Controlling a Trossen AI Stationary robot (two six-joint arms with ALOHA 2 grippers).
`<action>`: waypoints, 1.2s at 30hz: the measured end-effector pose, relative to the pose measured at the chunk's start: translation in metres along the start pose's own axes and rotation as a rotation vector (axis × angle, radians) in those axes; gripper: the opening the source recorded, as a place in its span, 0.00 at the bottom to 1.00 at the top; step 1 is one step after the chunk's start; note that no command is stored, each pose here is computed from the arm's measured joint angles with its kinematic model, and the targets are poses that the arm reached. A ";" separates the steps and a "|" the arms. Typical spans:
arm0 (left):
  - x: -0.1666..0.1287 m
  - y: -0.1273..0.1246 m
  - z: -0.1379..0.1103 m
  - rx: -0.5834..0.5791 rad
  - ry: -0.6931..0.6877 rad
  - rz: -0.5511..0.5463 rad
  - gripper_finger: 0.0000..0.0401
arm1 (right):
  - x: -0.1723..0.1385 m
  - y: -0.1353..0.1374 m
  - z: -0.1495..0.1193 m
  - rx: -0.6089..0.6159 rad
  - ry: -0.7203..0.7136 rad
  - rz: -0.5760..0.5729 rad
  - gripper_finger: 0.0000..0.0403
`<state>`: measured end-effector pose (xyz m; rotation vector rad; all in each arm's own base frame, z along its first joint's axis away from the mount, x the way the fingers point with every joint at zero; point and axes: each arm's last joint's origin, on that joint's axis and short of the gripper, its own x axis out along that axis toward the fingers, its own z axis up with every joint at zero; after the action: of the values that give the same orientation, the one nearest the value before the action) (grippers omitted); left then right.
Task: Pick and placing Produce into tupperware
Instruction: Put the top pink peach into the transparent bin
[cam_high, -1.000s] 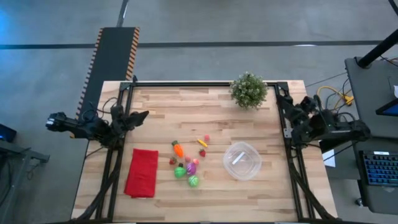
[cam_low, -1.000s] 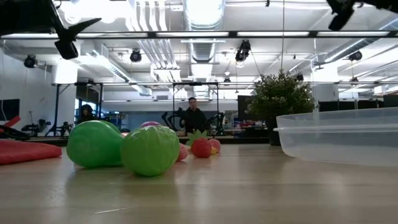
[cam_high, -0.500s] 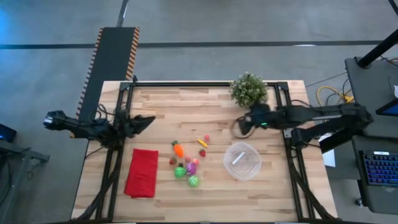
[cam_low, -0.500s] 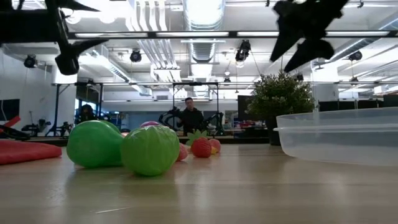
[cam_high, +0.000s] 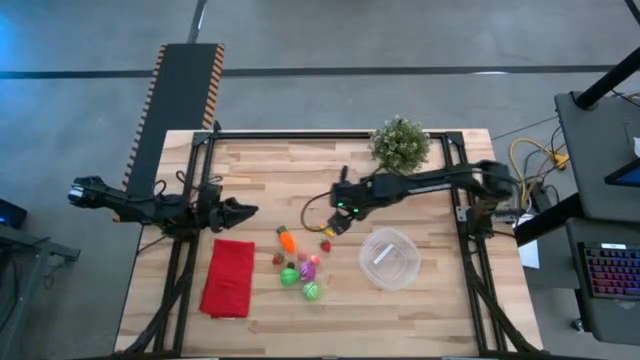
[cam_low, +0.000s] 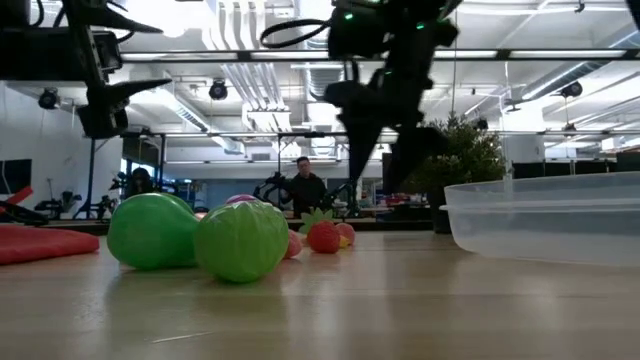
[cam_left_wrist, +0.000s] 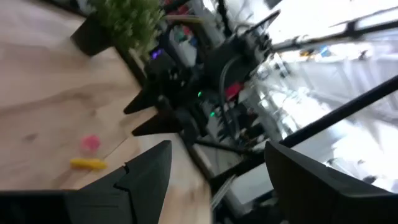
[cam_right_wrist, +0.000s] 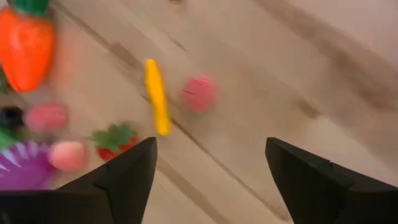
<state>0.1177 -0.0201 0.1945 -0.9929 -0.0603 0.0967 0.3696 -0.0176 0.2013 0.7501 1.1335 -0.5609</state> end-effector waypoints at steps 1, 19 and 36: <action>0.000 0.001 -0.001 -0.001 0.015 0.008 0.61 | 0.003 0.005 0.004 0.014 0.010 0.009 0.75; -0.002 0.009 -0.010 0.018 0.171 0.034 0.61 | 0.065 0.032 0.026 0.155 0.130 -0.135 0.65; -0.002 0.009 -0.011 0.017 0.204 0.016 0.61 | 0.054 0.038 0.034 0.168 0.100 -0.137 0.62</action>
<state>0.1164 -0.0244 0.1816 -0.9820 0.1355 0.0106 0.4355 -0.0215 0.1679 0.8569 1.2479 -0.7476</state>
